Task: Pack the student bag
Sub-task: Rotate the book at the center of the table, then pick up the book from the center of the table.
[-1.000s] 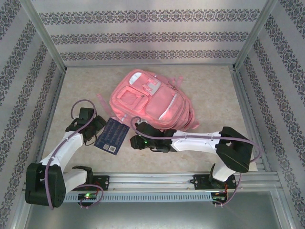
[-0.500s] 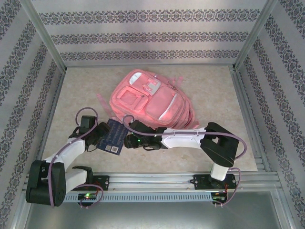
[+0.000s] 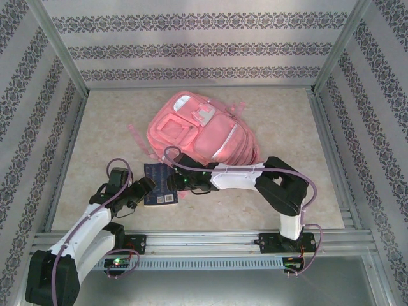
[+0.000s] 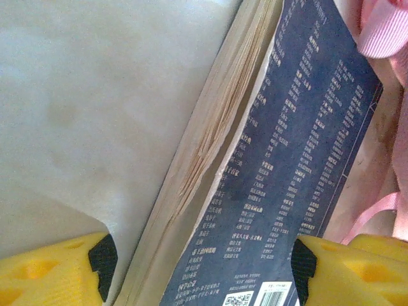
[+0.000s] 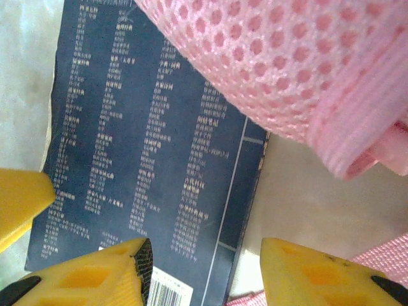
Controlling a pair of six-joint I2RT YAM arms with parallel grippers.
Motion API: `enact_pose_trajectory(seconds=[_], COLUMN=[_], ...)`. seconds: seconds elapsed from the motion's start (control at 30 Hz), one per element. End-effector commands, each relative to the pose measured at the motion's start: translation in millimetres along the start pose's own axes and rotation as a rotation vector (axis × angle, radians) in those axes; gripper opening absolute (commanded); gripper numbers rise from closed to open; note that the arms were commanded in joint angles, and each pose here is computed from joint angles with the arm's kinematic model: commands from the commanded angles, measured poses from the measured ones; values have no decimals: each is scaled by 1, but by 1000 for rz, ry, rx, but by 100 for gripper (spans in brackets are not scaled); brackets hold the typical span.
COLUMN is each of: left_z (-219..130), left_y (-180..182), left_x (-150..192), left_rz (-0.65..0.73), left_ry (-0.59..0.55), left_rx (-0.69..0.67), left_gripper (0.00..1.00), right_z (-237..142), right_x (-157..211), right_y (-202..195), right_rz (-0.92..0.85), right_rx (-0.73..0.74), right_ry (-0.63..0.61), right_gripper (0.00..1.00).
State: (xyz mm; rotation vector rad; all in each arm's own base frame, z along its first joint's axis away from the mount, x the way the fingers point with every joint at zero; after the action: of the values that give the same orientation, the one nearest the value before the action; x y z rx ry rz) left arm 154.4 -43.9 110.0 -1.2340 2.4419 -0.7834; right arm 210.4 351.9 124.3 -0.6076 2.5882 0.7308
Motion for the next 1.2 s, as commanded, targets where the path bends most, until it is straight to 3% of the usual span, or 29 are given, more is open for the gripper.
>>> enact_pose_trajectory(seconds=[0.0, 0.27, 0.5, 0.73, 0.93, 1.17], left_z=[6, 14, 26, 30, 30, 28], left_y=[11, 0, 1, 1, 2, 1], left_x=[2, -6, -4, -1, 1, 1], left_rz=[29, 91, 76, 77, 82, 87], left_ry=[20, -11, 45, 87, 103, 110], left_rx=[-94, -70, -31, -3, 3, -7], left_gripper=[75, 64, 55, 39, 33, 30], right_z=[11, 28, 40, 21, -2, -1], right_x=[-7, -1, 5, -10, -23, -17], right_y=[-11, -7, 3, 17, 30, 28], right_rz=[8, 20, 7, 136, 190, 204], right_rx=[33, 8, -10, -217, -373, -396], right_ry=[24, 67, 108, 34, -29, -26], right_gripper=[50, 49, 49, 48, 46, 40])
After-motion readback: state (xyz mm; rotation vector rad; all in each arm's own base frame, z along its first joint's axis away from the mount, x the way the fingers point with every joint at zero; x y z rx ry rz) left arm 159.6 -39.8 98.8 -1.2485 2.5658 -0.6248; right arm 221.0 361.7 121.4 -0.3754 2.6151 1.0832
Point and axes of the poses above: each hand's point on the last joint's axis, 136 mm out from that joint toward the fingers, its own z axis out along the fingers, its own y axis along the line the jaws close on, x = y × z, the point moved 10 cm from there along -z, back along the fingers, and after that the axes turned 14 degrees about -z, right-handed, at the moved point
